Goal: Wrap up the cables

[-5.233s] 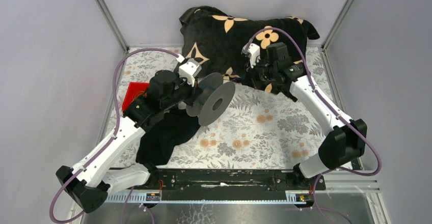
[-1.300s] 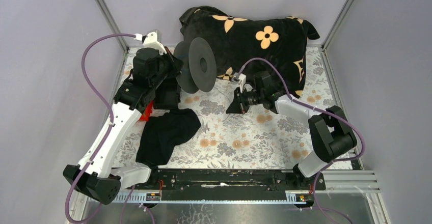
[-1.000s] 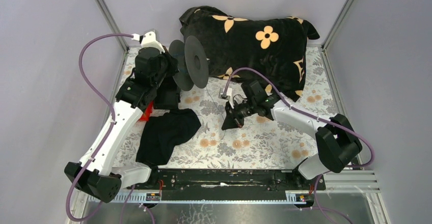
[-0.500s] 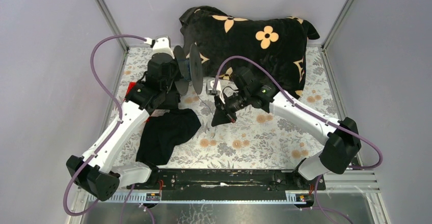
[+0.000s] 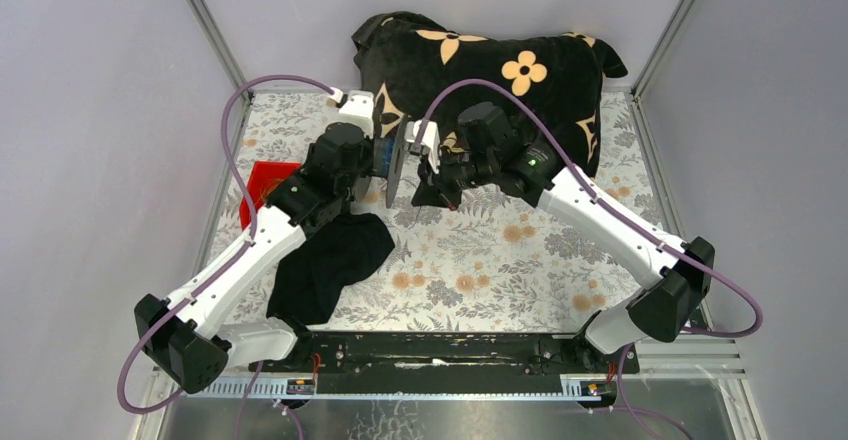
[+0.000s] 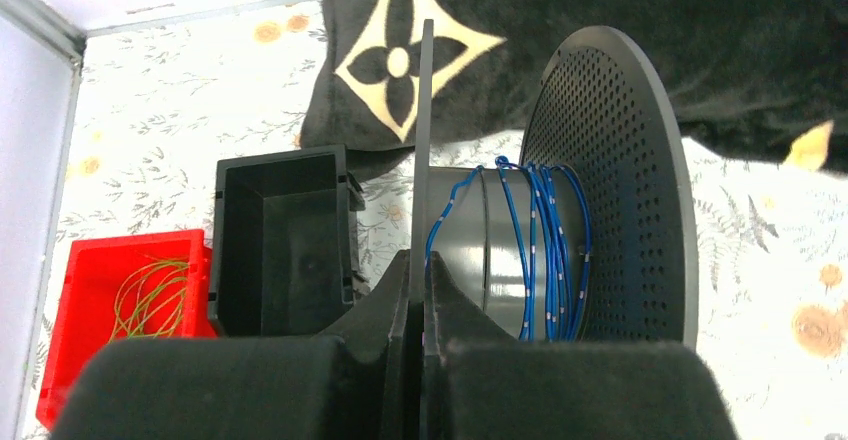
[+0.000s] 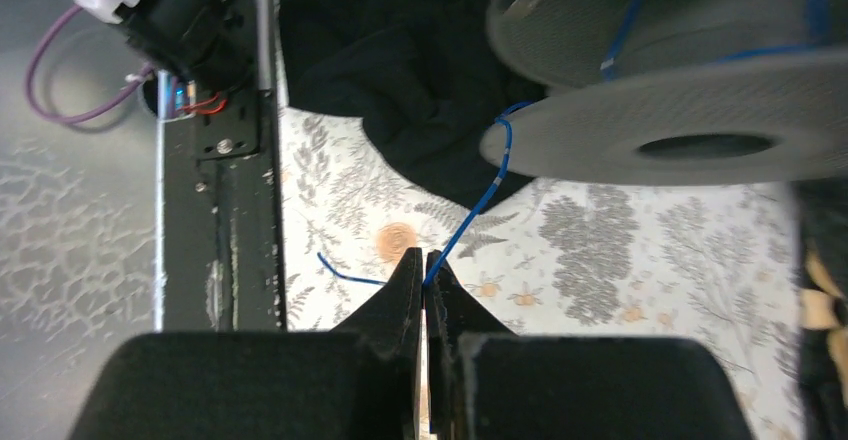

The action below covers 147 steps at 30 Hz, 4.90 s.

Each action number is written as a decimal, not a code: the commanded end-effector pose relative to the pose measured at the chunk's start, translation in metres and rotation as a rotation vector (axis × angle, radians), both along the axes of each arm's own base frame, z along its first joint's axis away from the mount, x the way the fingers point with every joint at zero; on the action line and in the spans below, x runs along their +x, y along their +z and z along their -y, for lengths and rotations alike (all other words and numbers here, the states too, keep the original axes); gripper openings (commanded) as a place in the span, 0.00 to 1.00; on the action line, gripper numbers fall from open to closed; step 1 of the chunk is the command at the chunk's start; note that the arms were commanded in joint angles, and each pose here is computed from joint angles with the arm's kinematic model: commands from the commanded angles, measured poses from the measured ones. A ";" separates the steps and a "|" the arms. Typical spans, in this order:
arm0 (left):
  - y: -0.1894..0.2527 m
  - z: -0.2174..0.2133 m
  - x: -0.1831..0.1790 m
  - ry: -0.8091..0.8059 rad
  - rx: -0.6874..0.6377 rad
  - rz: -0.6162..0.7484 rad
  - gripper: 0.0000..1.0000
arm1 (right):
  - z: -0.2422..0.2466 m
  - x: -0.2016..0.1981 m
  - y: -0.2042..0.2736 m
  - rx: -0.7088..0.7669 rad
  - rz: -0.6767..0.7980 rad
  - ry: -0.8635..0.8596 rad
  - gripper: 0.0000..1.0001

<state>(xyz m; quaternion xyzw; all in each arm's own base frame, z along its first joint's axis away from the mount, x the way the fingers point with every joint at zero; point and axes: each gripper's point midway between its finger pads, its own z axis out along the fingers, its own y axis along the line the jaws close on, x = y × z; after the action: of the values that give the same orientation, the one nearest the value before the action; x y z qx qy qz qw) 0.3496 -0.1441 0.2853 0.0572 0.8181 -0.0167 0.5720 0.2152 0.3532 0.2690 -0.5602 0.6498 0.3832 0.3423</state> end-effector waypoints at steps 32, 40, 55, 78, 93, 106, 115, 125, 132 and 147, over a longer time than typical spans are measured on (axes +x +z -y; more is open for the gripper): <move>-0.005 0.077 -0.058 -0.547 0.045 0.036 0.00 | 0.054 0.083 0.054 -0.133 0.428 -0.317 0.02; -0.013 0.084 -0.068 -0.621 0.052 0.011 0.00 | 0.071 0.085 0.053 -0.215 0.572 -0.259 0.02; -0.019 0.092 -0.077 -0.694 0.054 -0.007 0.00 | 0.085 0.089 0.040 -0.358 0.680 -0.156 0.03; -0.018 0.098 -0.082 -0.737 0.044 -0.011 0.00 | 0.097 0.098 0.032 -0.492 0.774 -0.116 0.05; -0.003 0.106 -0.102 -0.840 -0.049 -0.014 0.00 | 0.091 0.085 0.034 -0.297 0.723 -0.171 0.04; 0.019 0.096 -0.106 -0.833 -0.152 0.016 0.00 | 0.081 0.062 0.016 -0.026 0.489 -0.211 0.04; 0.034 0.099 -0.112 -0.880 -0.179 0.036 0.00 | 0.074 0.038 0.000 0.098 0.269 -0.129 0.05; 0.036 0.097 -0.113 -0.906 -0.180 0.051 0.00 | 0.080 0.019 -0.011 0.183 0.131 -0.022 0.07; 0.041 0.099 -0.109 -0.916 -0.184 0.063 0.00 | 0.077 -0.006 -0.030 0.192 0.033 0.129 0.15; 0.045 0.112 -0.109 -0.987 -0.215 0.050 0.00 | 0.070 -0.013 -0.047 0.195 -0.106 0.205 0.20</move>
<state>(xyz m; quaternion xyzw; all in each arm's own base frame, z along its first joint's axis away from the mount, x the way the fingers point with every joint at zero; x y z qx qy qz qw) 0.2223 -0.2521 0.2839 0.3845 0.7213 -0.3677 0.4434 0.2095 0.2782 0.2023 -0.5568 0.5945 0.4868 0.3155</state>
